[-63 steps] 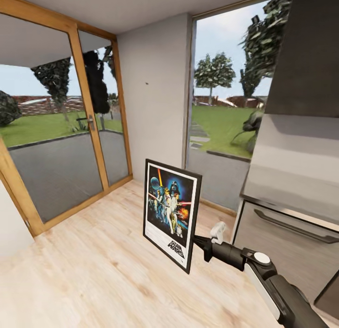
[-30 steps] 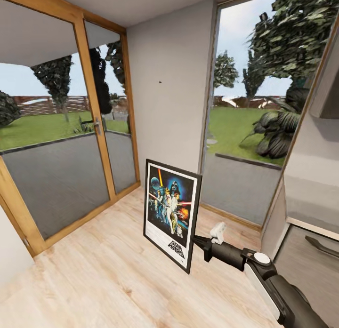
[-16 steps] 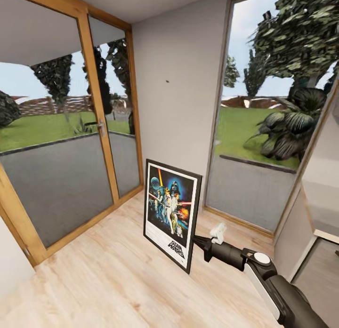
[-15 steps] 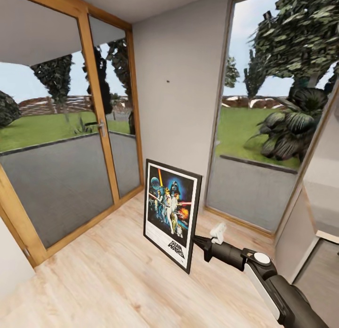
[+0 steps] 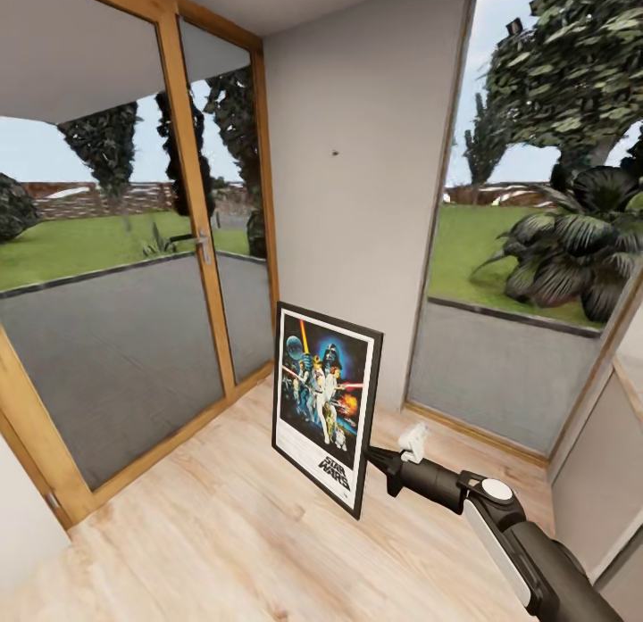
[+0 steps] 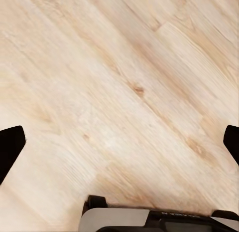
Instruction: Pick up the poster from the kitchen countertop and hang it on one of the wall nails in the kitchen.
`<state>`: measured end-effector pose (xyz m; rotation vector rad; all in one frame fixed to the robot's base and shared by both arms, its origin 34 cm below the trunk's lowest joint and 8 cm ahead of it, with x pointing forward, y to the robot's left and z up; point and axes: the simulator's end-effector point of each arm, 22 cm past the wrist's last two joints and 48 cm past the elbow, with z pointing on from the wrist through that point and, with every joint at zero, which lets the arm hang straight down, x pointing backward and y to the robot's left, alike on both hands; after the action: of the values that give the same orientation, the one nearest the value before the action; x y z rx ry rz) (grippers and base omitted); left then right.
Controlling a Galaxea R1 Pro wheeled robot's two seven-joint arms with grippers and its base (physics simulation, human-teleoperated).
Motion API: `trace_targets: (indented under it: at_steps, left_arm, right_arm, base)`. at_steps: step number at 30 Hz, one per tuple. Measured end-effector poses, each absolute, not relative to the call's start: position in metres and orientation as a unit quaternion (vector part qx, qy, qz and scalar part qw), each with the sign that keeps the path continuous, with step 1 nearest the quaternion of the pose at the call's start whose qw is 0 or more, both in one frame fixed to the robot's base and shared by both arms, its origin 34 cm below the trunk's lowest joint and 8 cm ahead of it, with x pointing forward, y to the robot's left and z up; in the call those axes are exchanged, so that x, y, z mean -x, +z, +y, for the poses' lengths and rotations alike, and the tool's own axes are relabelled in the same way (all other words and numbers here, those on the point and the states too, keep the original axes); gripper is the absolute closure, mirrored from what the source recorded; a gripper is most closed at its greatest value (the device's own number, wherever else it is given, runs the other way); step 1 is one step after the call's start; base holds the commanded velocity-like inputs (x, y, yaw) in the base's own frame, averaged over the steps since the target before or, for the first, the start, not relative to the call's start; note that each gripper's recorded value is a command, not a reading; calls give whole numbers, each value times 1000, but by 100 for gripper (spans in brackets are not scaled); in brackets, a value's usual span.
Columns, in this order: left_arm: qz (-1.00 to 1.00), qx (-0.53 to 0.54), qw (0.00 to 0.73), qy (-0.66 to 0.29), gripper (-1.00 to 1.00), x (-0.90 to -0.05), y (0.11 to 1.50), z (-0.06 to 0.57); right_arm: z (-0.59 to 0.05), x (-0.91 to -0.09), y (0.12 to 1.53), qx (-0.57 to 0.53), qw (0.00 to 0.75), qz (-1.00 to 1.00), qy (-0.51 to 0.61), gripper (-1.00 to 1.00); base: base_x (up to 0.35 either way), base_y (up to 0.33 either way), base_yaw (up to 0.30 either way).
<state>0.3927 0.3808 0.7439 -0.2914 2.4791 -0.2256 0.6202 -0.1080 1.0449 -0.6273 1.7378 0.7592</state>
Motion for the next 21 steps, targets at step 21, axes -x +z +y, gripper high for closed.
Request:
trace_targets:
  at_steps: [21]
  left_arm:
    - [940, 110, 312, -86, -100, -393, 744, 381]
  right_arm:
    - [-108, -620, 1045, 264, 541, 732, 320, 100]
  base:
    - [254, 279, -38]
